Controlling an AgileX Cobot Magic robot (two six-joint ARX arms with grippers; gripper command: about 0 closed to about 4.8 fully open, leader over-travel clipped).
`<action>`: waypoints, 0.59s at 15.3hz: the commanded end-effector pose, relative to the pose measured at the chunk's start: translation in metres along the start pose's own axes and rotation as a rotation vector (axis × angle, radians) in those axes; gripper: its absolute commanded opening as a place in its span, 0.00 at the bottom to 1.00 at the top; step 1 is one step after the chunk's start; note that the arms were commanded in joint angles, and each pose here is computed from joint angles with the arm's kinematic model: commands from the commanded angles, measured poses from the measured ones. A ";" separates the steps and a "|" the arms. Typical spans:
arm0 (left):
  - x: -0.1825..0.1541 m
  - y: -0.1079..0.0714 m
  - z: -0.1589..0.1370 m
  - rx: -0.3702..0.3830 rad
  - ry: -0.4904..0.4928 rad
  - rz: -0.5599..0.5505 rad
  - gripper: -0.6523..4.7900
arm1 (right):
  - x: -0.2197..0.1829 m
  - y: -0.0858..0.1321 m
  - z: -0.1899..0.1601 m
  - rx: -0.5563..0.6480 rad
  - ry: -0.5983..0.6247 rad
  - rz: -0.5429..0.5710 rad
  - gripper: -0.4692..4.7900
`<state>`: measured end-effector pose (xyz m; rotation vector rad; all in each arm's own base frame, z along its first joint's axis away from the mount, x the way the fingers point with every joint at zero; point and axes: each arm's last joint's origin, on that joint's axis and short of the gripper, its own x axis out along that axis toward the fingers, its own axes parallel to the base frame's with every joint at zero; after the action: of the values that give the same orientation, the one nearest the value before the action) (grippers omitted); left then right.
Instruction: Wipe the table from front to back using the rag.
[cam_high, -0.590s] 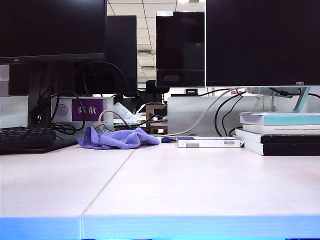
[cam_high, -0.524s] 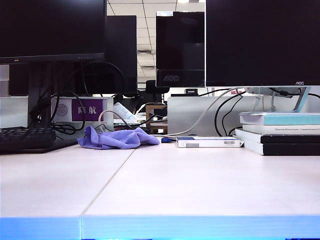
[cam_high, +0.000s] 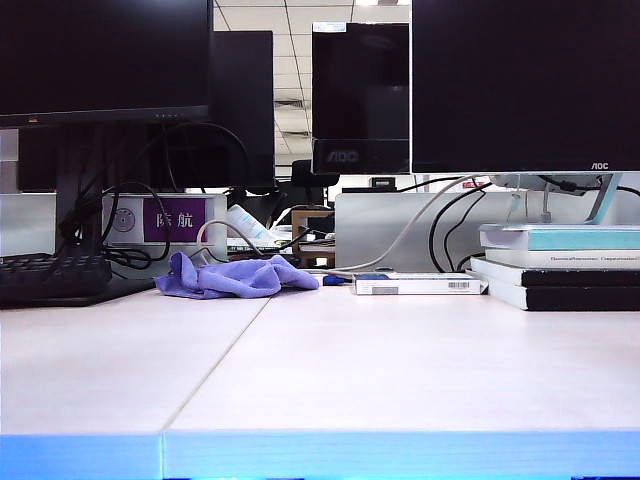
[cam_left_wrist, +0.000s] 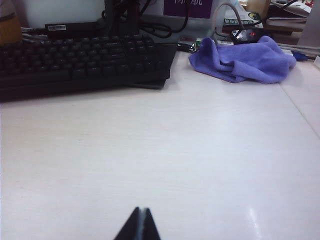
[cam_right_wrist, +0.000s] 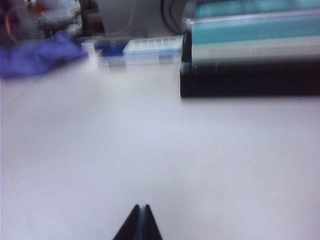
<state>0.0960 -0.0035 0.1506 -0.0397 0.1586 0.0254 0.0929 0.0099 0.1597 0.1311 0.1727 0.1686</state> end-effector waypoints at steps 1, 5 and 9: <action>-0.006 0.000 0.020 -0.088 -0.092 0.023 0.11 | -0.018 0.006 0.048 0.071 -0.213 -0.036 0.09; -0.017 0.001 0.062 -0.138 -0.202 0.059 0.11 | -0.050 0.016 0.110 0.092 -0.333 -0.081 0.09; -0.010 -0.001 0.112 -0.130 -0.206 0.109 0.11 | -0.051 0.029 0.189 0.073 -0.324 0.034 0.09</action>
<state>0.1004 -0.0009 0.2535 -0.1604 -0.0297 0.1229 0.0707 0.0063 0.3416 0.2338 -0.1147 0.1213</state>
